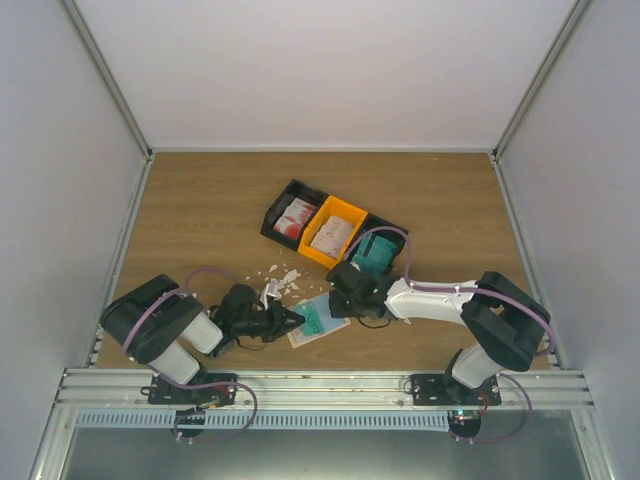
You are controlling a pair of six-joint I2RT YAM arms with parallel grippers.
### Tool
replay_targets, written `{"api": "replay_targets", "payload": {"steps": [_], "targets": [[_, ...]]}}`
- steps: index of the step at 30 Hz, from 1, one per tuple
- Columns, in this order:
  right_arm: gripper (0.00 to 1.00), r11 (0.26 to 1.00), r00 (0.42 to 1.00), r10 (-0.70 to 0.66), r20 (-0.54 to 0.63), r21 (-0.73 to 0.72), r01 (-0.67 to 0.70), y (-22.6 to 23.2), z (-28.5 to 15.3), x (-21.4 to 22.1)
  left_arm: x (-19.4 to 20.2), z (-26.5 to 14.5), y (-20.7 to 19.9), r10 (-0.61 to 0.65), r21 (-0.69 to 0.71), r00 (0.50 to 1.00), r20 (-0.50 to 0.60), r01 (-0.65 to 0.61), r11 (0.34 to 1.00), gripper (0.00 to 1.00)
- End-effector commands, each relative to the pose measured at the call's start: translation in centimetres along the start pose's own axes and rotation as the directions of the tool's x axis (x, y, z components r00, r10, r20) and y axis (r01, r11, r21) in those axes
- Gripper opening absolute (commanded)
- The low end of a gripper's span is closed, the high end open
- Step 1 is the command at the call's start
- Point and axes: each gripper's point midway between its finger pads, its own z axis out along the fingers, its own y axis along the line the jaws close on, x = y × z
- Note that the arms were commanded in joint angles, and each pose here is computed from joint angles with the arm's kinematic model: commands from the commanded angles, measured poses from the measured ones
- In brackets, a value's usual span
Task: Put the credit cards into the card holder
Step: Insert the credit card into the card holder.
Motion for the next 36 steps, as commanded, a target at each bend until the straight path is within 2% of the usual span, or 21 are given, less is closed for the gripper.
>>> {"api": "replay_targets", "payload": {"steps": [1,18,23,29,36], "targets": [[0.19,0.998,0.977,0.015,-0.212,0.065,-0.001,-2.8,2.3,6.2,0.3,0.5,-0.7,0.017,0.032,1.0,-0.008,-0.017,0.999,0.0],[0.17,1.0,0.975,0.008,-0.22,0.026,-0.002,-2.3,2.2,6.5,-0.9,2.4,-1.5,0.044,0.019,0.998,0.036,-0.045,0.999,0.0],[0.27,0.998,0.979,0.03,-0.203,0.052,-0.02,-3.0,1.5,6.4,-1.4,2.9,-1.6,0.054,0.012,0.997,0.047,-0.055,0.998,0.0],[0.32,0.995,0.983,0.075,-0.168,0.07,-0.064,-3.6,0.7,6.2,-1.9,3.3,-1.9,0.068,0.008,0.996,0.053,-0.068,0.998,0.0],[0.35,0.991,0.988,0.089,-0.126,0.111,-0.075,-4.6,0.0,5.5,-0.8,2.9,-1.1,0.072,-0.035,0.997,0.028,-0.071,0.997,0.14]]}}
